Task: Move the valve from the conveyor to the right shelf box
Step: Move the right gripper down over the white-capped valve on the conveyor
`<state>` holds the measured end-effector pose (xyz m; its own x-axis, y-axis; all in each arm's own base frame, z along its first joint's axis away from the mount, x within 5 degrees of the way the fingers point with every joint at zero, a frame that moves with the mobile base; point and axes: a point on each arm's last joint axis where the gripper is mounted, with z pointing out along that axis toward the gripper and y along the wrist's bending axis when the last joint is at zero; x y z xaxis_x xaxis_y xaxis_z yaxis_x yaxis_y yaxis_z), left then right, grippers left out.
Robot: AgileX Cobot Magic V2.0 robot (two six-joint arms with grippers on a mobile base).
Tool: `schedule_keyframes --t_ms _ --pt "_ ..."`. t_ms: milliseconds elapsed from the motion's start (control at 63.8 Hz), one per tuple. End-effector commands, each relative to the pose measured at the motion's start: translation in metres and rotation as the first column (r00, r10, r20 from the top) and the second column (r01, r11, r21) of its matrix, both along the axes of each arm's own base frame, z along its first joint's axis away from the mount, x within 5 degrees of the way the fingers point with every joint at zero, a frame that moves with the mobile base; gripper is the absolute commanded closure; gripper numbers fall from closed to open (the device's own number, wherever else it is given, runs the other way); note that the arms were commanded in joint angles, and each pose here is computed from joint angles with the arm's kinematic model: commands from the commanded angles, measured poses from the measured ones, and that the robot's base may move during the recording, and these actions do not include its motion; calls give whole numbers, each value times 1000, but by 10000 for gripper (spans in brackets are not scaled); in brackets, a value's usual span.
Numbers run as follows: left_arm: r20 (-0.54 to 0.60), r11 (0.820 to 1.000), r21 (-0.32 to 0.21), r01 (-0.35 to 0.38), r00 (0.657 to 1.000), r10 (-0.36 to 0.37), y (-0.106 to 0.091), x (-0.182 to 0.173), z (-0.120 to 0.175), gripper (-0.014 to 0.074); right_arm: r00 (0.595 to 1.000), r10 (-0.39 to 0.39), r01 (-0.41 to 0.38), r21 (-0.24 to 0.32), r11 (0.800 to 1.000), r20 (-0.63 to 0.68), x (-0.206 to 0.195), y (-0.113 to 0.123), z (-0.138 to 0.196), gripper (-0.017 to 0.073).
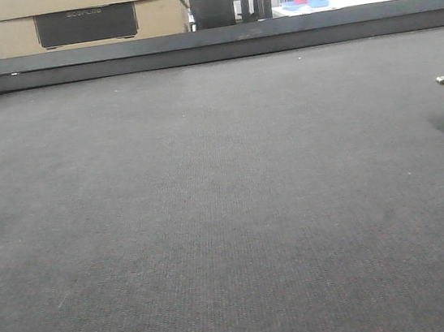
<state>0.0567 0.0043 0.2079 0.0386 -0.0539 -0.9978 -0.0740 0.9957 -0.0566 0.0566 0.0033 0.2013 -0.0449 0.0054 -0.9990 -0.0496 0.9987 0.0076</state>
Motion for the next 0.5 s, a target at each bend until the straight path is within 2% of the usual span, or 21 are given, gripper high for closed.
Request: schedule_keyframes --t_ms 0,486 --pt "25 1000 -5 0 1000 0 0 0 3 705 1000 -7 7 -1 1000 28 0 -1 2 714" --pt "45 1000 -3 1 999 -1 0 -1 5 705 999 -8 8 -1 1000 35 0 -1 3 714"
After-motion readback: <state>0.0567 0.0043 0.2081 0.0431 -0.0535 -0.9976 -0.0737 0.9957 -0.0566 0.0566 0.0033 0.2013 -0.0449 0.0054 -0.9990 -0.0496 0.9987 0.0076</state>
